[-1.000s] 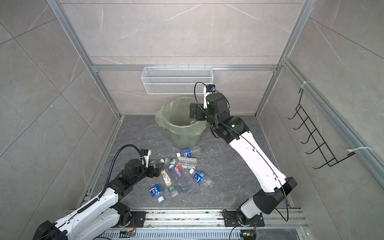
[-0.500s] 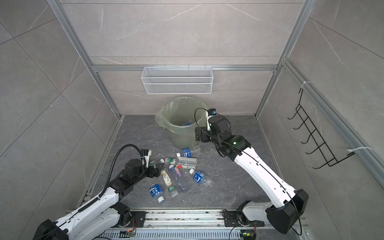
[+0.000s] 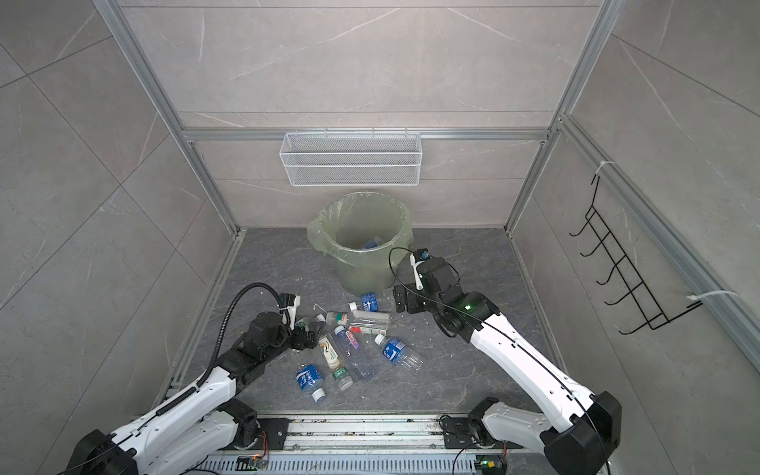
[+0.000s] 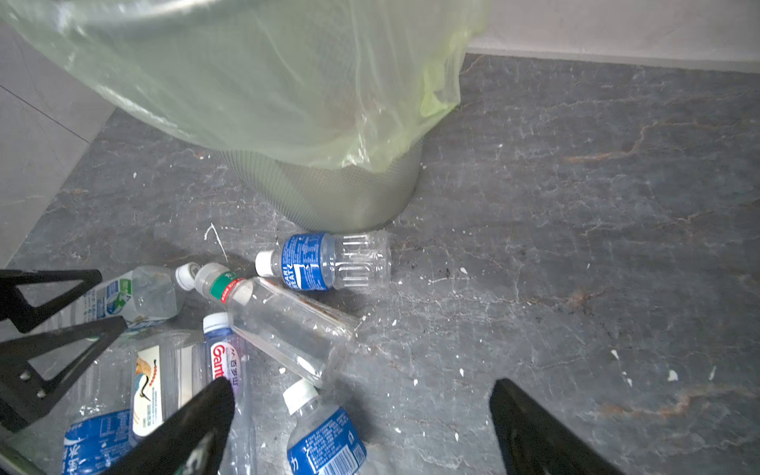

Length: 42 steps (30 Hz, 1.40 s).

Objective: Throw the plastic bottles in the bin
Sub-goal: 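Bring the right gripper back down over the bottle pile, then lower the left gripper onto the green-and-white labelled bottle and close it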

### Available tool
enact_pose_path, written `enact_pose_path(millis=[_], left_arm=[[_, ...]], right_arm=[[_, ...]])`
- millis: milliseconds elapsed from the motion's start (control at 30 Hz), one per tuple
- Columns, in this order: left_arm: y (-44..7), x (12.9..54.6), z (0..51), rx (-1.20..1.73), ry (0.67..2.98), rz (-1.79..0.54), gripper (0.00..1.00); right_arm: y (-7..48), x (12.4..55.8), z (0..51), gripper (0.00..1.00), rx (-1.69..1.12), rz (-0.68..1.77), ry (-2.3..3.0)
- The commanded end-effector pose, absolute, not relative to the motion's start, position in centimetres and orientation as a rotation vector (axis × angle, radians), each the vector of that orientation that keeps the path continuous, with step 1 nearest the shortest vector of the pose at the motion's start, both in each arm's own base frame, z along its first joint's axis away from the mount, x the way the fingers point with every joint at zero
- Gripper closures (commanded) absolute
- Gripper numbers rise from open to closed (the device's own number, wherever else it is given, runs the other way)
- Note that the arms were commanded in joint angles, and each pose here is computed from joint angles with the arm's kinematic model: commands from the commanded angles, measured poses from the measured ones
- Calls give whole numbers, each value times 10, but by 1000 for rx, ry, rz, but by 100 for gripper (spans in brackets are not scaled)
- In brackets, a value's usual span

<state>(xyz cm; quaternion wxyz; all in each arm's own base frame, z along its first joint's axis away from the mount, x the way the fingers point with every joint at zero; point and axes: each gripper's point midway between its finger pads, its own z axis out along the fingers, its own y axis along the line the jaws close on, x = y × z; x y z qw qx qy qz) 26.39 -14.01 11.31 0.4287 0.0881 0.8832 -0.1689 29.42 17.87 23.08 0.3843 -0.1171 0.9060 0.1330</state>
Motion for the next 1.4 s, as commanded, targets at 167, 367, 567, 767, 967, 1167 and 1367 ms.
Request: enact_pose_path(millis=[167,367,567,767,967,1167,1367], left_arm=[[-119,267,138,113,2262,-285,0],[-113,256,141,49,2392,-250,0],[-108,242,135,32,2588,-171,0],[-107,238,122,89,2719,-78,0],[-105,240,108,123,2786,-7,0],[-106,252,103,138,2795,53,0],[-103,263,92,133,2811,119,0]], right_arm=[[173,269,197,3,-323,359,2397],[173,269,187,3,-323,359,2413],[176,271,186,3,-330,362,2411],[176,272,183,3,-326,367,2409],[175,270,183,2,-327,366,2405],[175,270,181,2,-323,367,2407],[174,270,181,2,-324,364,2407]])
